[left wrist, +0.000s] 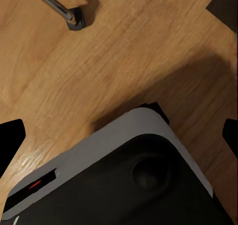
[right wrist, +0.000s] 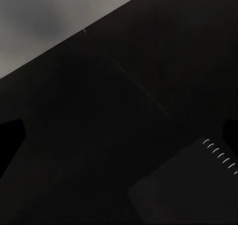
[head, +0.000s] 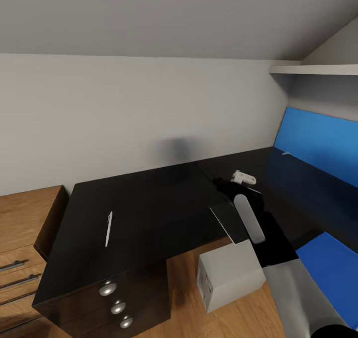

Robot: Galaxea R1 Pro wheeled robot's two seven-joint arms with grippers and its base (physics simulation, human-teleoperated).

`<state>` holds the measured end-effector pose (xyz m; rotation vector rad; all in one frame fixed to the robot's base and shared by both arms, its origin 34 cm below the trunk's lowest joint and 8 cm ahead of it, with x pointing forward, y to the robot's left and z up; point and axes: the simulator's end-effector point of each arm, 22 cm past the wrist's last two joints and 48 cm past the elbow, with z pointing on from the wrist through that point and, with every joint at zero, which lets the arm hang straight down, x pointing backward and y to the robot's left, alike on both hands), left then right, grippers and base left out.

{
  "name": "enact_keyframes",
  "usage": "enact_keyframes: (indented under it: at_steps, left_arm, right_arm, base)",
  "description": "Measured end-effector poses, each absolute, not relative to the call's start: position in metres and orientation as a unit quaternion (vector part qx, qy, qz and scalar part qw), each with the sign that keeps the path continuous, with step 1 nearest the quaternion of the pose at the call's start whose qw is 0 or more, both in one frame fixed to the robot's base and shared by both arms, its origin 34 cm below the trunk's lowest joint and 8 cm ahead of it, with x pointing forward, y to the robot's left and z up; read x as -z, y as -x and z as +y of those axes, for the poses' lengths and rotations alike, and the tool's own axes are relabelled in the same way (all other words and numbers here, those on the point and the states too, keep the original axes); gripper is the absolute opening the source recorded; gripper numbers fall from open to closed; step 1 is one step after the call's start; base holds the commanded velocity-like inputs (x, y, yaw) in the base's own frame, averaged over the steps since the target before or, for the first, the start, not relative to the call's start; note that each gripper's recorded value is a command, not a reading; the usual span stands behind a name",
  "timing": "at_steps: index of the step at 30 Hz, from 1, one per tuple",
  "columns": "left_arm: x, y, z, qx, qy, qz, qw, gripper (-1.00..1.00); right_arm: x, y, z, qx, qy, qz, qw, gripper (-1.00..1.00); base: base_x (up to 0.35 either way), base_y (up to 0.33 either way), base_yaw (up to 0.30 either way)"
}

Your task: In the bedroom, organize the workspace by keeping the computer under the desk, ensuring the monitor is on the desk, placing the keyboard on the desk next to the monitor, placing the mouse on the desk next to the keyboard, moving the folder from the swivel chair onto the desk next to the mouse, stacking the notebook on top of the folder with the pen on top of the notebook, and positioning the swivel chair next to the desk.

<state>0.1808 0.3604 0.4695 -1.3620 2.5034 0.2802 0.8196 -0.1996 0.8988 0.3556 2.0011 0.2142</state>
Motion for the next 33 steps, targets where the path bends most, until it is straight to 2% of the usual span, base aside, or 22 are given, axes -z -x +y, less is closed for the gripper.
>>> enact_keyframes:
  at_steps: [28, 33]
  left_arm:
    - [-0.478, -0.229, 0.337, -0.014, 0.459, 0.868, 0.192, 1.0]
    - [-0.475, -0.234, 0.341, -0.024, 0.456, 0.868, 0.194, 1.0]
  right_arm:
    - [-0.901, -0.819, -0.199, -0.09, -0.148, 0.834, 0.524, 1.0]
    - [-0.891, -0.819, -0.203, -0.09, -0.154, 0.838, 0.516, 1.0]
  base:
    - [0.0, 0.0, 0.0]
    - [-0.152, 0.0, 0.0]
